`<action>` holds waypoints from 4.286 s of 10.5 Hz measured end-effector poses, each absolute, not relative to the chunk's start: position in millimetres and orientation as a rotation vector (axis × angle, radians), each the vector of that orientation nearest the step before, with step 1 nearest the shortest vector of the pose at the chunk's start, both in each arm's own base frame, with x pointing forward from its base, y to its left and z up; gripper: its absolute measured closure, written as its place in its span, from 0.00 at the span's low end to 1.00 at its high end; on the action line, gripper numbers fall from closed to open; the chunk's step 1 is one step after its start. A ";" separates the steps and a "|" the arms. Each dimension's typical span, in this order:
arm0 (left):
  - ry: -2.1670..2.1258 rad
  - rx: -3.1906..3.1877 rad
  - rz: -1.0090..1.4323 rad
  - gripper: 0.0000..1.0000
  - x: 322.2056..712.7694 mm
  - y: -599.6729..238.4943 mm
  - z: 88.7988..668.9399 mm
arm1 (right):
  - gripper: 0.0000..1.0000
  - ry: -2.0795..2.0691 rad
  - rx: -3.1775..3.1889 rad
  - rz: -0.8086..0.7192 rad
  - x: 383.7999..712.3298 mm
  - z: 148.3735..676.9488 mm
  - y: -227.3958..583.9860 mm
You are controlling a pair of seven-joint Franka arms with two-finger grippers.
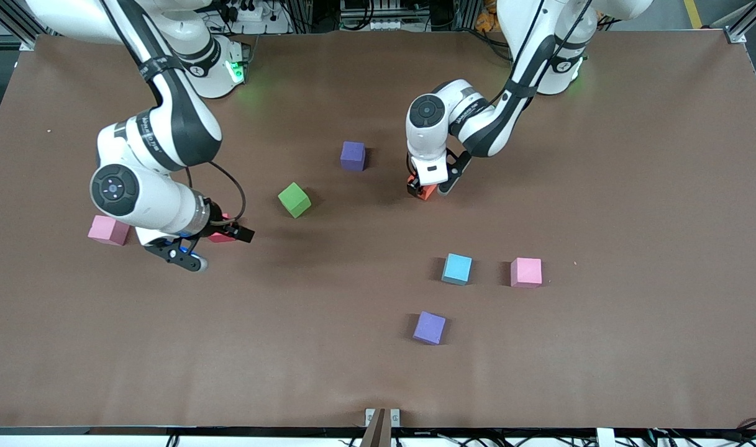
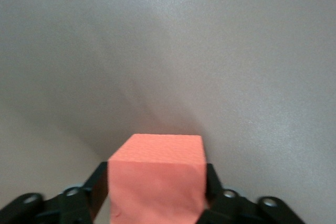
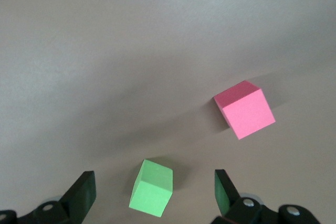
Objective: Arrange blocks into number 1
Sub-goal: 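Carry the orange cube with the left gripper while the right gripper grasps green, then lift the green cube with the right gripper while the left gripper holds orange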
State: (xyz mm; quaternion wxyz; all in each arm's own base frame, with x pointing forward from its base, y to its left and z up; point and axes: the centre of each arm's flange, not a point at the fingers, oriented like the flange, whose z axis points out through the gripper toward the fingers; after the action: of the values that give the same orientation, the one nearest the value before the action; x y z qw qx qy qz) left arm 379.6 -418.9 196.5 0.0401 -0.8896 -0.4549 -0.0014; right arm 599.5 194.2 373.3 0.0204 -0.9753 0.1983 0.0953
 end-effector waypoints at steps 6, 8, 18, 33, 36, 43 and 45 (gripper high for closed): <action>-0.723 -3.130 -0.140 0.40 430.1 -481.3 244.3 | 0.00 0.647 -3.023 0.454 533.2 296.3 268.7; -0.498 -3.193 -0.138 0.43 439.3 -523.4 225.6 | 0.00 0.671 -3.017 0.449 507.4 276.0 295.6; 0.042 -3.153 -0.065 0.43 391.5 -611.9 216.9 | 0.00 0.753 -3.001 0.429 472.9 214.4 279.8; 0.204 -3.130 -0.013 0.43 358.7 -627.7 201.7 | 0.40 0.448 -3.001 0.346 587.8 329.6 175.2; 0.215 -3.110 0.002 0.43 360.4 -624.2 199.8 | 0.40 0.438 -3.000 0.339 590.5 336.1 177.7; 0.195 -3.102 0.012 0.09 360.1 -622.9 199.3 | 0.40 0.389 -3.007 0.329 586.9 340.1 197.1; 0.115 -3.102 -0.012 0.00 372.2 -618.8 211.6 | 0.40 0.355 -3.012 0.323 583.4 341.8 210.8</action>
State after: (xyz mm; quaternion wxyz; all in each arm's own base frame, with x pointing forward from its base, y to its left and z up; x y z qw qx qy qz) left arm 372.2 -618.8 211.6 0.0189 -0.9991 0.0369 -0.0038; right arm 583.4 210.8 341.8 0.0458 -0.9865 0.1161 0.1059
